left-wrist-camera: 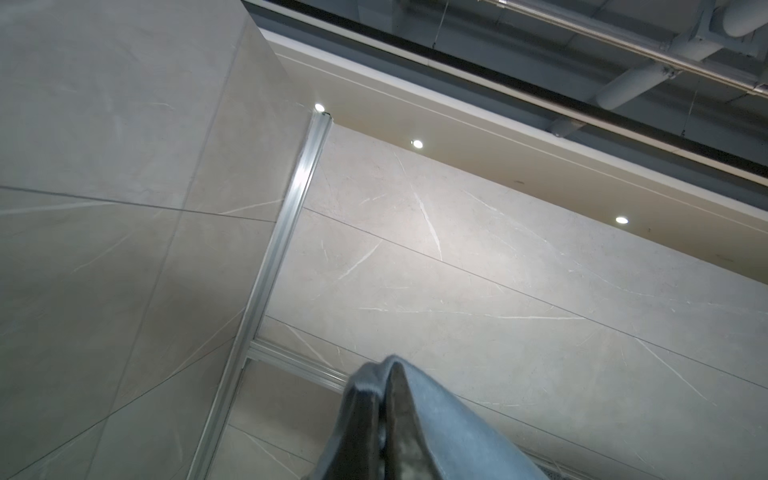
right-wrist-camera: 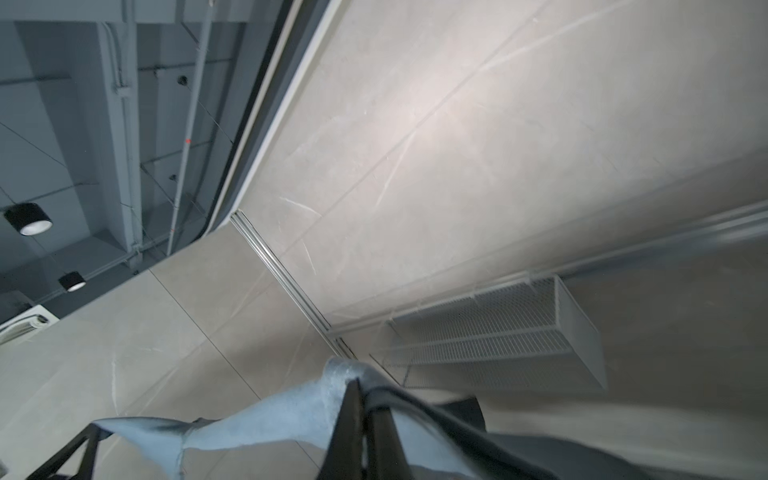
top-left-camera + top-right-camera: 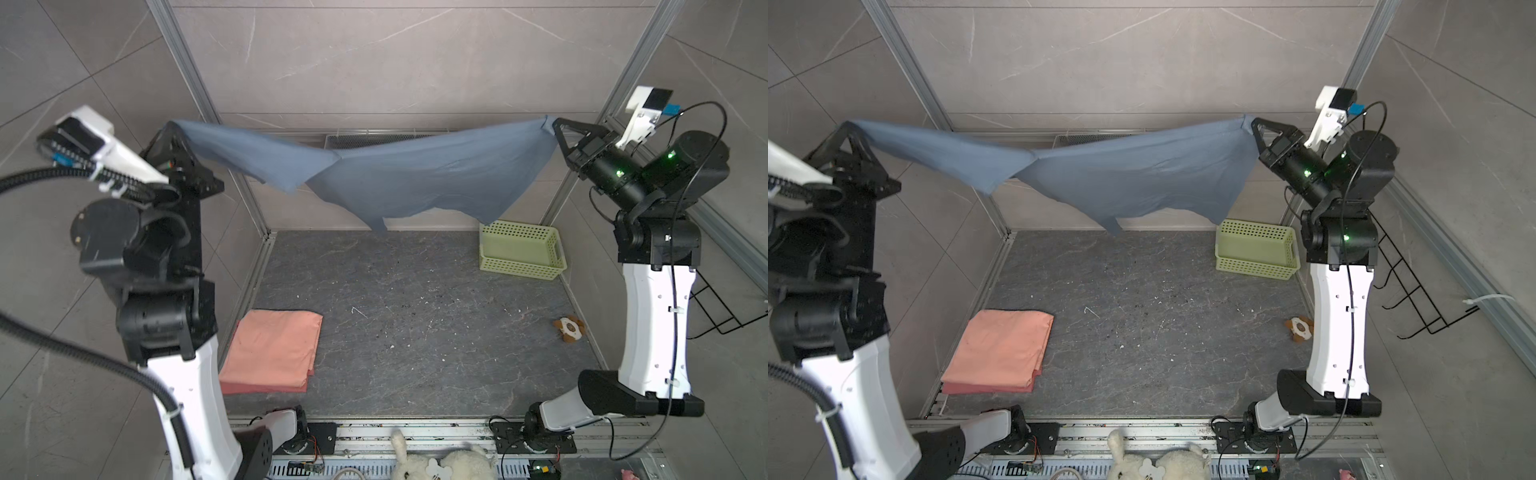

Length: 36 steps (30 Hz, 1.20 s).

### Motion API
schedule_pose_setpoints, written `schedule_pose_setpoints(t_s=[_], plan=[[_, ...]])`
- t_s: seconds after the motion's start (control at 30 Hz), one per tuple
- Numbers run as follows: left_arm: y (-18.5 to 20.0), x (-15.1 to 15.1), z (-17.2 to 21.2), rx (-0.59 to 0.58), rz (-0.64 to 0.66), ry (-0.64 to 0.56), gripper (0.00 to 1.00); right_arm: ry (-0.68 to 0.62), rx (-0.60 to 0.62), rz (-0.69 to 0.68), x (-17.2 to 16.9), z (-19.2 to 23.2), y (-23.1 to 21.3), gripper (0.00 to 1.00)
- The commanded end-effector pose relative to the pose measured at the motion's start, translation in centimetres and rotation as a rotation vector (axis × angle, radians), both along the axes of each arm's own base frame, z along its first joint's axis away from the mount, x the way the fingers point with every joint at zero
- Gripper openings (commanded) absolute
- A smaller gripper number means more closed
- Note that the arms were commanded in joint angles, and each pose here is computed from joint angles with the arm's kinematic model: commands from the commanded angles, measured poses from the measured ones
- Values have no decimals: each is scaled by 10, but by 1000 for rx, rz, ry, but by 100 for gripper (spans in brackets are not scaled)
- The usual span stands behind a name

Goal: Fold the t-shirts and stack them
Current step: 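Swing the held t-shirt down and lay it flat on the table with both grippers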

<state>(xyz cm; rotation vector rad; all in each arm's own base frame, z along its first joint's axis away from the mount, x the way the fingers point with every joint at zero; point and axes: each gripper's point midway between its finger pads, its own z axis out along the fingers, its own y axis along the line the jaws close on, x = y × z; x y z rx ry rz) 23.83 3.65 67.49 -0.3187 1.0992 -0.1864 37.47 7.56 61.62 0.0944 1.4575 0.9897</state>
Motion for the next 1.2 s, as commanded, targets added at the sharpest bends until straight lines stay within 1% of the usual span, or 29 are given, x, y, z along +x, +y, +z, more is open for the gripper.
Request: schedule_pose_setpoints(t_s=[0.0,0.07,0.13,0.17,0.2,0.27,0.33,0.43,0.53,0.63,0.77,0.9,1.03,1.1,1.17], plan=[[12,31,-92,-81,33,233,0,236,-48,20,42,-115,4,1],[12,40,-165,-132,21,419,0,393,-82,22,42,-189,13,1],[4,41,-242,-198,-21,623,0,539,-134,14,32,-259,17,1],[1,39,-275,-226,-30,712,0,616,-130,18,26,-292,21,2],[-1,33,-313,-264,-32,817,0,677,-115,56,18,-323,29,2],[-4,16,-379,-339,-17,992,0,809,-126,76,2,-387,40,2],[-10,-5,-429,-421,-13,1121,0,929,-143,93,-14,-445,47,2],[-13,-27,-468,-493,7,1211,0,1069,-170,81,-31,-501,46,1],[-14,-39,-494,-510,29,1293,0,1131,-194,66,-40,-523,43,1],[-16,-44,-514,-516,33,1372,0,1155,-216,54,-41,-531,40,1],[-15,-44,-519,-523,40,1386,0,1171,-228,46,-38,-532,38,0],[-12,-36,-503,-518,49,1322,0,1148,-231,35,-31,-523,38,0],[-19,-5,-475,-490,-45,1236,0,1111,-239,32,-14,-506,39,0],[-20,13,-452,-461,-75,1190,0,1076,-233,32,-1,-490,41,0],[-18,33,-413,-404,-99,1103,0,1010,-232,36,14,-462,44,0]])
